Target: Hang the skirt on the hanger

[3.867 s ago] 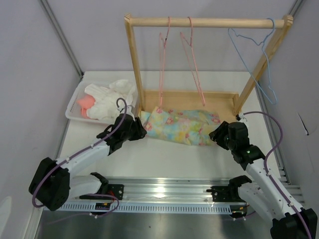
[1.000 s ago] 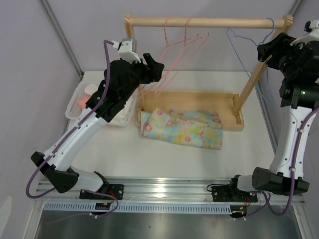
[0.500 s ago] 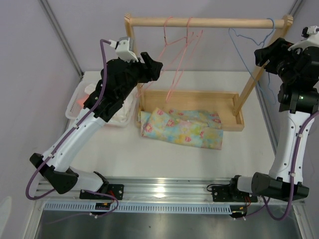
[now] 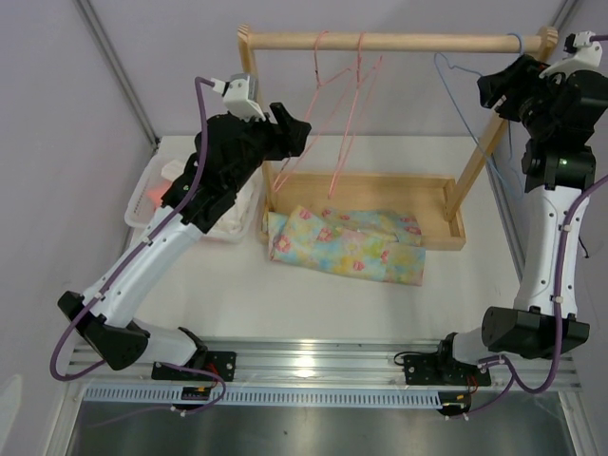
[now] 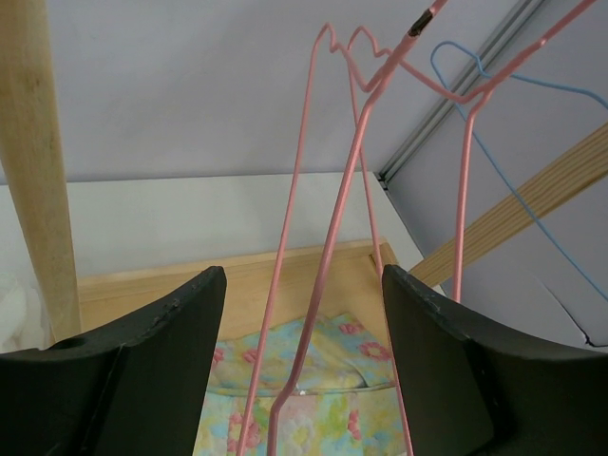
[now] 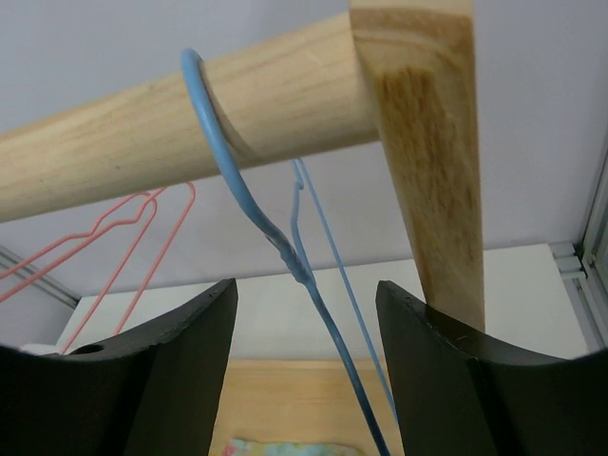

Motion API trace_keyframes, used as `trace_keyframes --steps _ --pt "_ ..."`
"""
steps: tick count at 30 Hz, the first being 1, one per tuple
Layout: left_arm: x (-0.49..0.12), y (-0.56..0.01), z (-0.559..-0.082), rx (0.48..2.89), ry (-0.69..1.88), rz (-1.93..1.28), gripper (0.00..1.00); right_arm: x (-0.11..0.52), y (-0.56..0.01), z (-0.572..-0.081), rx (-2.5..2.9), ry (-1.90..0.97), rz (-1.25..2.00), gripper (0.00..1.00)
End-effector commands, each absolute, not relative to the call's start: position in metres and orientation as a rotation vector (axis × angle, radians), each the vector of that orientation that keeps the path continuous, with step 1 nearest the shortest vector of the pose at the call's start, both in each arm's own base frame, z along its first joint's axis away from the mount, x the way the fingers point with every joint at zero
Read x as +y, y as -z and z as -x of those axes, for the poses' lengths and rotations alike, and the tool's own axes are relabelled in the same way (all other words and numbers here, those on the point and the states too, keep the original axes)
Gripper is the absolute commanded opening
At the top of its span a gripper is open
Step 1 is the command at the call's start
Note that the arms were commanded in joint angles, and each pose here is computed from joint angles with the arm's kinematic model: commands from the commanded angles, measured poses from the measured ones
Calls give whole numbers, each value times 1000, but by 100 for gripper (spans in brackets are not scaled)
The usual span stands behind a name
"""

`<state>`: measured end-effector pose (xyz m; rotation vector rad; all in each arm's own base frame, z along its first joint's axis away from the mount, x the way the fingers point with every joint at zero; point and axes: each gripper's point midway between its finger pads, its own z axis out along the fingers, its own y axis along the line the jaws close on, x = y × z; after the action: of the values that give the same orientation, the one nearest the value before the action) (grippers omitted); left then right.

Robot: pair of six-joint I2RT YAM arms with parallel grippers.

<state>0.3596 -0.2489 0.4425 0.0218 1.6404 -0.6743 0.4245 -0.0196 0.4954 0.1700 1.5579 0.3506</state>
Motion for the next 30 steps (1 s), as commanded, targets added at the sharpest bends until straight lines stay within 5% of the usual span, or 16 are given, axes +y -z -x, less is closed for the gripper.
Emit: trace_keyframes --steps 1,15,20,23,30 --pt "-246 -456 -354 1600 713 -19 72 -17 -537 -424 1424 -306 -132 67" --pt "-244 -449 -352 1618 695 -33 72 -14 -521 -433 1476 -197 -136 42" --pt "-243 -452 -350 1614 695 -37 72 -15 -533 -428 1451 -178 -142 11" --pt "-242 -453 -350 1612 692 -36 72 -16 -544 -425 1428 -172 -147 3" --pt "-238 -458 -347 1592 688 -41 72 -12 -574 -417 1353 -184 -124 0"
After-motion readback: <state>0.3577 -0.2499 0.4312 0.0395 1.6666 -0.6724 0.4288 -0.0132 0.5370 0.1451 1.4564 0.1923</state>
